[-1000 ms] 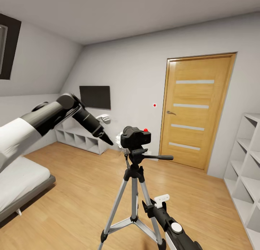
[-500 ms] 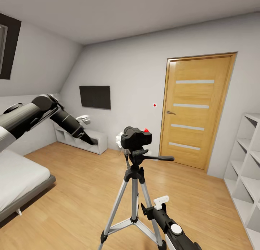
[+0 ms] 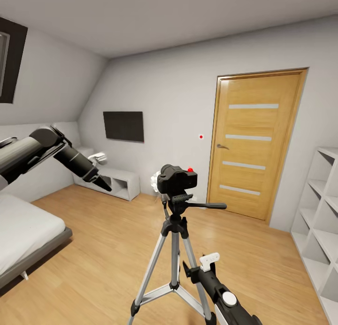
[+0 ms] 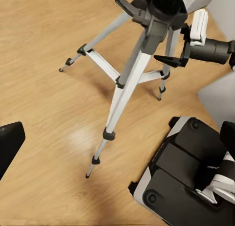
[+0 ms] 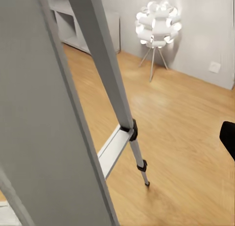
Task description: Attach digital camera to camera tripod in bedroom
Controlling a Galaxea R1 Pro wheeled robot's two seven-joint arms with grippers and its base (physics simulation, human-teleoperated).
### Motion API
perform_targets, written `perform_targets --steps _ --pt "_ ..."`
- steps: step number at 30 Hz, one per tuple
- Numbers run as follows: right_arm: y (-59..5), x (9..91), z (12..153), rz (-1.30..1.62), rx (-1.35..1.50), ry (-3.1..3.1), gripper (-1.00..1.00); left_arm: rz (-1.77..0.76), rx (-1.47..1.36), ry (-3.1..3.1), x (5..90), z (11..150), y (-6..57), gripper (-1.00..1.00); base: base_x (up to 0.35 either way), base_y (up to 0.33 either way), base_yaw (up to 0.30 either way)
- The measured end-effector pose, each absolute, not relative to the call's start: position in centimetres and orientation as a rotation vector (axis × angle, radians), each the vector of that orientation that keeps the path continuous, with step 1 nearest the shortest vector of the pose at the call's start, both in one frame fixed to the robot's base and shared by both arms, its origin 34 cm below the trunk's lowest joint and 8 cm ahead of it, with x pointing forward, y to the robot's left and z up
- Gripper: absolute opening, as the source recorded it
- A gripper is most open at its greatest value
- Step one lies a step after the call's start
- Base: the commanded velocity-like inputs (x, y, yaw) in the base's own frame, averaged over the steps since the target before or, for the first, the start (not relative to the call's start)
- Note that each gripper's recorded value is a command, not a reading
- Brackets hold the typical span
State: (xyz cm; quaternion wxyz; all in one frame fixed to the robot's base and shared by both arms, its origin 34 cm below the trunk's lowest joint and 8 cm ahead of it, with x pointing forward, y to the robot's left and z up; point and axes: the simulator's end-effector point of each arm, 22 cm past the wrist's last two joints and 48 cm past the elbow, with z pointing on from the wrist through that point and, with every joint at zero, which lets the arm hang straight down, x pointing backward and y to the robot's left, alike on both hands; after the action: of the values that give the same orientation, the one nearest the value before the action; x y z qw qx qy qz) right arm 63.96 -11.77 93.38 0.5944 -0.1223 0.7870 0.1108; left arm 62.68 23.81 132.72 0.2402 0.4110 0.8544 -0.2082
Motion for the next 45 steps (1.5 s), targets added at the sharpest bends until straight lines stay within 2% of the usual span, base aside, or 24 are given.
perform_targets --steps 9,19,39,45 --pt "-12.0 64.4 95.4 0.253 -0.287 1.728 1.00 -0.584 0.969 2.436 64.1 130.7 27.2 1.00 0.000 0.000 0.000" --pt "-14.9 62.3 91.7 0.256 -0.356 1.792 1.00 -0.631 0.784 2.547 65.0 127.0 30.4 1.00 0.000 0.000 0.000" --pt "-21.4 51.7 80.8 0.224 -0.387 1.917 1.00 -0.712 0.466 2.703 65.3 120.8 34.3 1.00 0.000 0.000 0.000" --pt "-23.5 49.8 80.0 0.195 -0.392 1.923 1.00 -0.622 0.435 2.751 65.3 118.3 35.7 1.00 0.000 0.000 0.000"
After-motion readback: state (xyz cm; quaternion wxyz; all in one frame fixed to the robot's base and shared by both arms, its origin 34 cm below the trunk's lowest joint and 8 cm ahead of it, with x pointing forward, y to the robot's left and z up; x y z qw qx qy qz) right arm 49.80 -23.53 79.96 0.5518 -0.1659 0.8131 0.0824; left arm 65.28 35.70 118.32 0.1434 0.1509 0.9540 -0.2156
